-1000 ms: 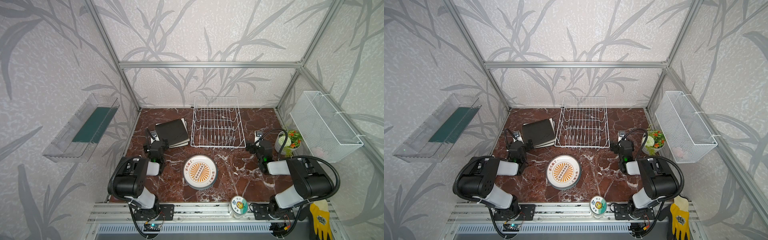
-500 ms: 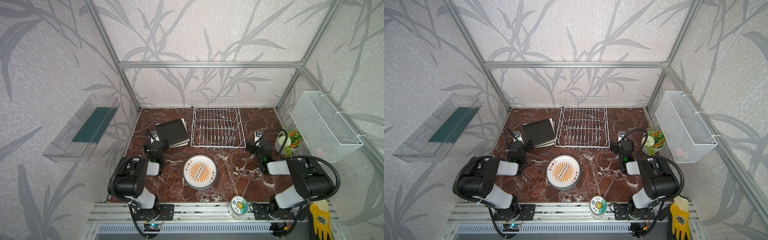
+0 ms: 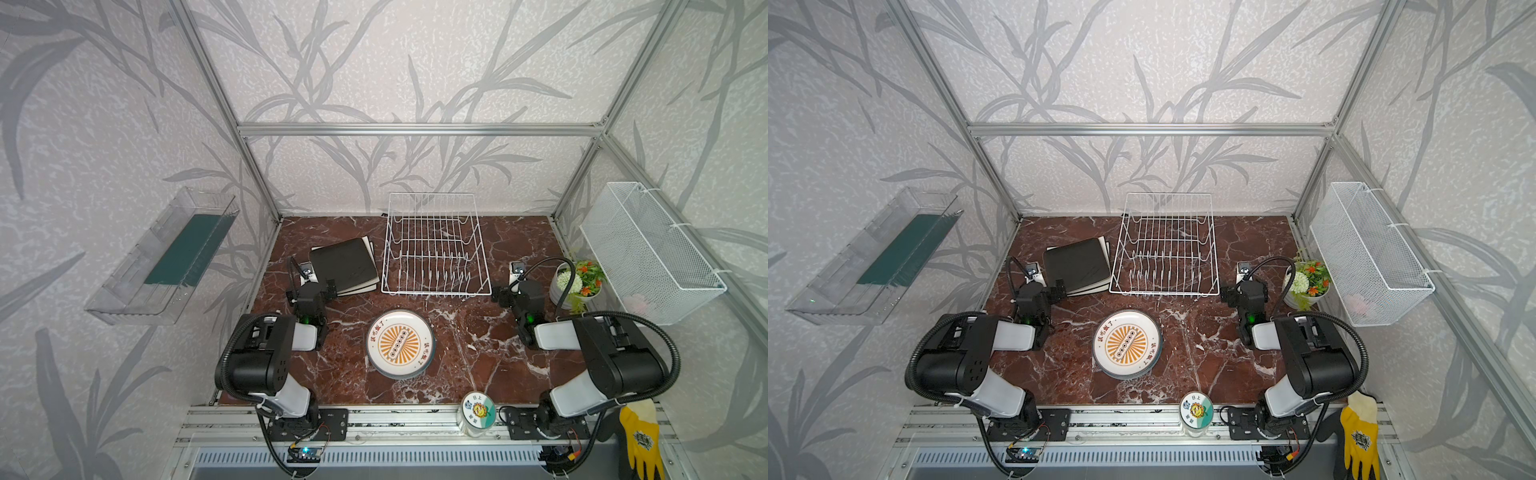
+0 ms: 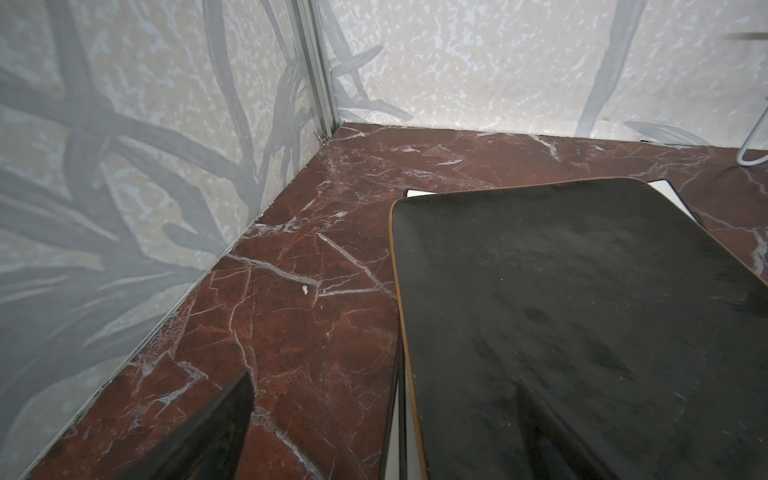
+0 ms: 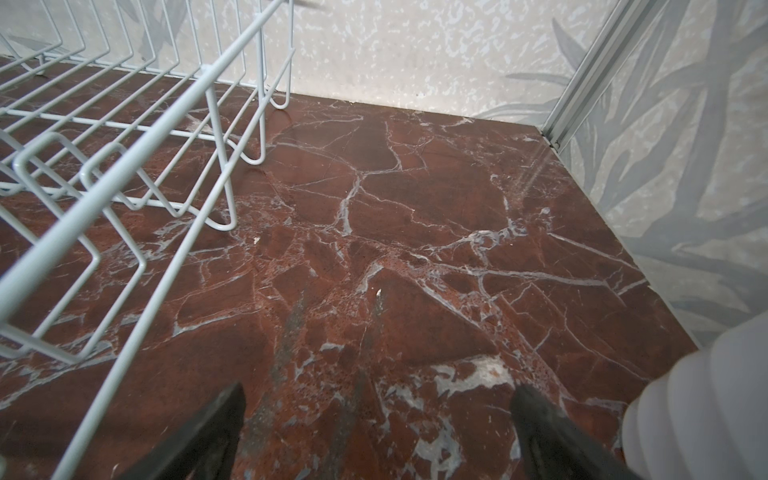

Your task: Unload the plates from the dish rack

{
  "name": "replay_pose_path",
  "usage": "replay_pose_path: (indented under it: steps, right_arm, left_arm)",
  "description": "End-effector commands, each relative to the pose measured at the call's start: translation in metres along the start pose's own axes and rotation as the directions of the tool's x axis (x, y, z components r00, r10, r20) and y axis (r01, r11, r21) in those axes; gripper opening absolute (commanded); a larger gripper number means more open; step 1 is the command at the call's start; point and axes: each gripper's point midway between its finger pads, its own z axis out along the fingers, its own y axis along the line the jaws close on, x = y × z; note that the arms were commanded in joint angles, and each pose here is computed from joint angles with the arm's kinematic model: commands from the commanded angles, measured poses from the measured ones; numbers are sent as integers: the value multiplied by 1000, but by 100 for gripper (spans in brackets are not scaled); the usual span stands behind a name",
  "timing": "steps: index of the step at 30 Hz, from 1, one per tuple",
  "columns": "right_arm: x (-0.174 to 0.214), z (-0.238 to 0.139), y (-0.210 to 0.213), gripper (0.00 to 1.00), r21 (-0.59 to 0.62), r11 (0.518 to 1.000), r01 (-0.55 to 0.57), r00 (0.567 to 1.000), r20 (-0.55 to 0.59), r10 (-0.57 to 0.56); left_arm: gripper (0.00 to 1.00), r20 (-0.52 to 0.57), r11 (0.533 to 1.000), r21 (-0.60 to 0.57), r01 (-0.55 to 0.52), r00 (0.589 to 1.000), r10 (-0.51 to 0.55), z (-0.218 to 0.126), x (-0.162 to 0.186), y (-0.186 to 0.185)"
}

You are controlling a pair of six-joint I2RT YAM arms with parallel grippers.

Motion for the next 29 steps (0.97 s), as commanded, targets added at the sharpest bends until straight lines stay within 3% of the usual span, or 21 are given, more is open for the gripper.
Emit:
replay_pose_path:
  steps: [1, 3, 4, 5, 6, 7, 8, 9, 10, 11, 12, 13, 14, 15, 29]
  right_arm:
    - [-14, 0, -1, 99, 2, 1000, -7, 999, 36, 7]
    - [-14, 0, -1, 99, 2, 1000, -9, 999, 37, 9]
    - [-14, 0, -1, 99, 2, 1000, -9, 999, 37, 9]
    - [-14, 0, -1, 99, 0, 1000, -9, 999, 36, 9]
    - [-15, 0, -1, 95, -2, 1000, -12, 999, 38, 12]
    - [-14, 1, -1, 64, -9, 1000, -15, 999, 37, 16]
    - [-15, 1, -2, 20, -13, 1000, -19, 999, 35, 19]
    - [-14, 1, -1, 0, -14, 1000, -16, 999, 33, 17]
    - [-14, 1, -2, 0, -13, 1000, -18, 999, 35, 18]
    - [-14, 1, -2, 0, -13, 1000, -17, 999, 35, 18]
    - [-14, 1, -1, 0, -14, 1000, -17, 999, 35, 17]
    - [-14, 1, -2, 21, -13, 1000, -16, 999, 35, 17]
    - [-14, 1, -2, 48, -13, 1000, -17, 999, 35, 18]
    - [-14, 1, -2, 98, -13, 1000, -17, 999, 34, 18]
    - [-14, 1, -2, 99, -11, 1000, -18, 999, 35, 18]
  left_arm:
    - [99, 21, 1000, 0, 22, 1000, -22, 2, -9, 0]
    - [99, 19, 1000, 0, 21, 1000, -21, 2, -8, 0]
    - [93, 18, 1000, 0, 21, 1000, -21, 2, -8, 1]
    - [65, 20, 1000, 1, 22, 1000, -22, 2, -8, 0]
    - [16, 19, 1000, 2, 22, 1000, -22, 2, -8, 0]
    - [0, 19, 1000, 2, 22, 1000, -22, 2, -8, 0]
    - [0, 19, 1000, 2, 22, 1000, -22, 2, -8, 0]
    - [0, 19, 1000, 2, 21, 1000, -21, 2, -8, 0]
    - [0, 18, 1000, 1, 20, 1000, -20, 2, -7, 0]
    - [8, 19, 1000, 0, 21, 1000, -21, 2, -8, 0]
    - [31, 18, 1000, -1, 19, 1000, -19, 2, -7, 1]
    - [72, 22, 1000, 0, 22, 1000, -22, 2, -9, 0]
    - [99, 19, 1000, 0, 18, 1000, -18, 2, -8, 0]
    - [99, 20, 1000, -1, 20, 1000, -20, 2, -8, 0]
    - [99, 9, 1000, 11, 16, 1000, -16, 4, -8, -2]
